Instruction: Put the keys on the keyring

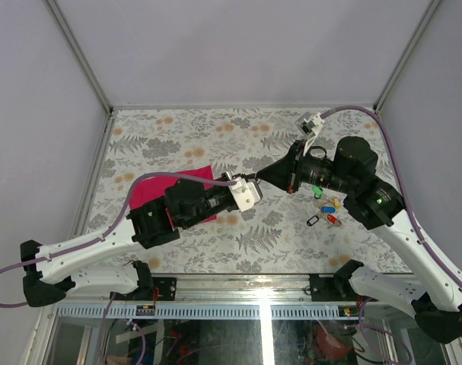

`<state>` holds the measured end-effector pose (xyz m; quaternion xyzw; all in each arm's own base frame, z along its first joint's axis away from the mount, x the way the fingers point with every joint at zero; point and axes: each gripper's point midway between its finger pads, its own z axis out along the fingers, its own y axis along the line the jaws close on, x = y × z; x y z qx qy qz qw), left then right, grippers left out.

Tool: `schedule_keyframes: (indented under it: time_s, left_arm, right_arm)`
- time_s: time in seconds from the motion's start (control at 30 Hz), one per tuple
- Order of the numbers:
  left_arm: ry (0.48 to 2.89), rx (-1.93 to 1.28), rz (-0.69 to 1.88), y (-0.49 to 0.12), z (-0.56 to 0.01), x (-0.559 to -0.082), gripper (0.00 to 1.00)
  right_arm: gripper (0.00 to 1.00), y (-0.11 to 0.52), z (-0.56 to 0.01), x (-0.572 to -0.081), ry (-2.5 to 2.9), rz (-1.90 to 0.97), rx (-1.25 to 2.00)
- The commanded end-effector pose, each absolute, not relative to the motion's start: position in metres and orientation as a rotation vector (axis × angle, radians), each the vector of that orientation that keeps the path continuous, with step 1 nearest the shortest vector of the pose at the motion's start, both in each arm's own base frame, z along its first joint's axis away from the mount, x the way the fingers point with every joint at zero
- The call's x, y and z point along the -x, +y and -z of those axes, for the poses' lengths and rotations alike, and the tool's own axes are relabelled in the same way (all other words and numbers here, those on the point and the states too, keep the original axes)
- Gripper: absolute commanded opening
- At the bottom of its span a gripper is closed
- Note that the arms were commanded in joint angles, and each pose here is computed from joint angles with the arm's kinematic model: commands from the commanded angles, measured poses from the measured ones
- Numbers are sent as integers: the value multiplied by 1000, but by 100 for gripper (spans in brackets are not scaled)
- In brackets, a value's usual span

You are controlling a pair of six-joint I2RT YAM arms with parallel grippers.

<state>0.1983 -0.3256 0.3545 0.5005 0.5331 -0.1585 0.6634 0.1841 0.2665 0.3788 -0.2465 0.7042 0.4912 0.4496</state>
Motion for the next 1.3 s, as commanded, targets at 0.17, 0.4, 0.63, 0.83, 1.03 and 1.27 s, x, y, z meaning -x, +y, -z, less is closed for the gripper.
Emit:
schedule_keyframes:
  time_s: [0.17, 0.4, 0.63, 0.83, 1.03, 1.27]
  left_arm:
    - [1213, -1029, 349, -307, -387, -201, 0]
    - [1247, -1057, 299, -304, -378, -206, 0]
    - [1253, -1106, 309, -309, -368, -202, 0]
    - [1264, -1137, 311, -312, -360, -201, 0]
    - [1260, -1166, 319, -313, -353, -198, 0]
    - [1261, -1176, 322, -315, -350, -198, 0]
  right_arm:
    - [40, 245, -399, -186, 1677, -1094, 567]
    - [45, 225, -376, -196, 1792, -934, 519]
    - [45, 233, -379, -186, 1760, -1017, 547]
    - [47, 245, -382, -184, 1751, -1085, 581]
    - [47, 257, -377, -179, 1755, -1177, 598]
    - [47, 273, -377, -183, 1743, -1271, 601]
